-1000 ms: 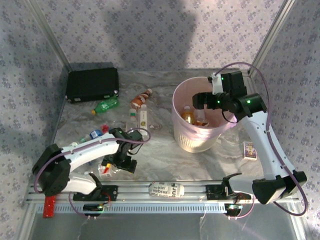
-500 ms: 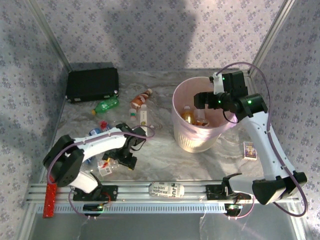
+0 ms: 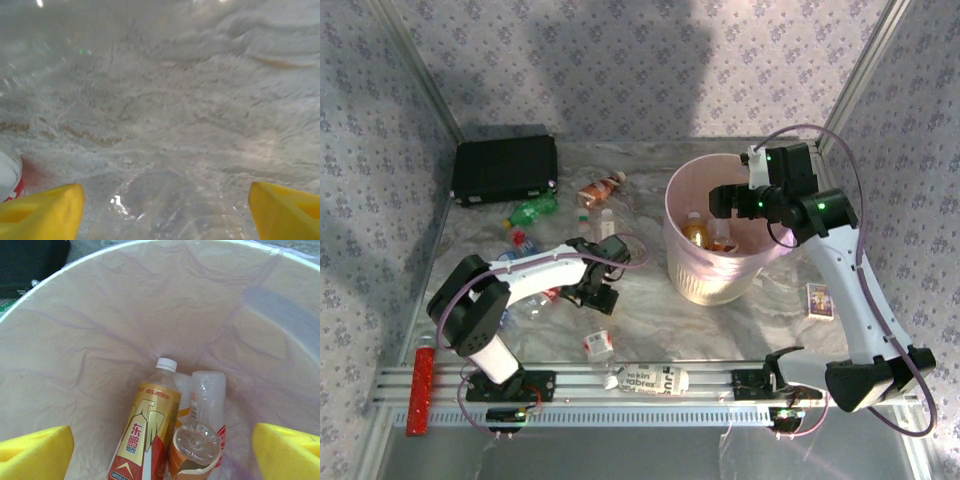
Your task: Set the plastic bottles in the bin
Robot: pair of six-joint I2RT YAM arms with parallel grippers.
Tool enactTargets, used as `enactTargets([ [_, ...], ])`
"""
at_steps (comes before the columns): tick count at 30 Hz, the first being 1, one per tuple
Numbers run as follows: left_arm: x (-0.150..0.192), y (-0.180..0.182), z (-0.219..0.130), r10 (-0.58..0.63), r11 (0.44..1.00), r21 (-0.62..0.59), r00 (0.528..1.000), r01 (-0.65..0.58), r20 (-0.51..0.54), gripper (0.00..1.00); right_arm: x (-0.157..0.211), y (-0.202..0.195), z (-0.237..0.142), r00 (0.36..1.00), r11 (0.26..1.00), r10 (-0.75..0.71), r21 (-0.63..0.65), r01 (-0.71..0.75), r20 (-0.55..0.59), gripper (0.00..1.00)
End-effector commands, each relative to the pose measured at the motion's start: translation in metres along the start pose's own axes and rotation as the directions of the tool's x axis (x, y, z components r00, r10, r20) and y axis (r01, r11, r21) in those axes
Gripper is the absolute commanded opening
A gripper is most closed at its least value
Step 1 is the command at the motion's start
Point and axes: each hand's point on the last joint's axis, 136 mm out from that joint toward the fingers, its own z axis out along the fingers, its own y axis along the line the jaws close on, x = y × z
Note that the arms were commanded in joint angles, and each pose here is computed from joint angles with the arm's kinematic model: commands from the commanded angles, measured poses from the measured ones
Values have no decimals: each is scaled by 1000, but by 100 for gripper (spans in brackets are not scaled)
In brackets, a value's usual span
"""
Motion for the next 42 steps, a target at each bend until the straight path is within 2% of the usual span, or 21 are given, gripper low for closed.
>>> enactTargets([
  [1,-13,-7,-6,7,1000,29,999,-8,37,79,-4,-2,-13,1000,1000,-11,18,11,23,94],
  [3,-14,-9,-7,-1,999,43,999,0,39,74,-5,-2,-14,1000,1000,-12,18,11,24,93],
  [5,-14,-11,-10,-13,998,55,999,10,40,73,-5,-2,-16,1000,1000,-15,21,14,25,93],
  [7,-13,-9,-16,-31,998,58,998,28,52,79,-5,-3,-16,1000,1000,-16,25,16,21,93],
  [10,-14,4,-34,-113,993,40,989,110,96,99,-4,-3,-17,1000,999,-20,27,20,15,93],
  [14,-10,9,-50,-243,969,89,960,232,138,100,-2,-3,-12,1000,1000,-19,25,19,8,93],
  [18,4,1,-41,-362,924,169,926,342,104,100,-1,-4,-12,1000,999,-21,28,21,2,93],
  [21,18,0,-31,-409,903,178,909,391,77,99,0,-5,-13,1000,999,-23,33,23,-1,93],
  [26,31,-9,-18,-440,882,209,897,423,40,93,-3,-5,-12,1000,999,-21,30,20,6,93],
  [34,23,-12,-22,-459,867,253,886,430,65,65,-8,1,-14,1000,1000,-14,8,14,21,93],
  [36,19,-9,-31,-464,862,270,882,428,83,60,-10,4,-17,999,1000,-15,-3,15,29,93],
  [42,-8,4,-84,-472,851,349,862,392,183,61,-17,31,-24,999,993,-28,-114,34,47,93],
])
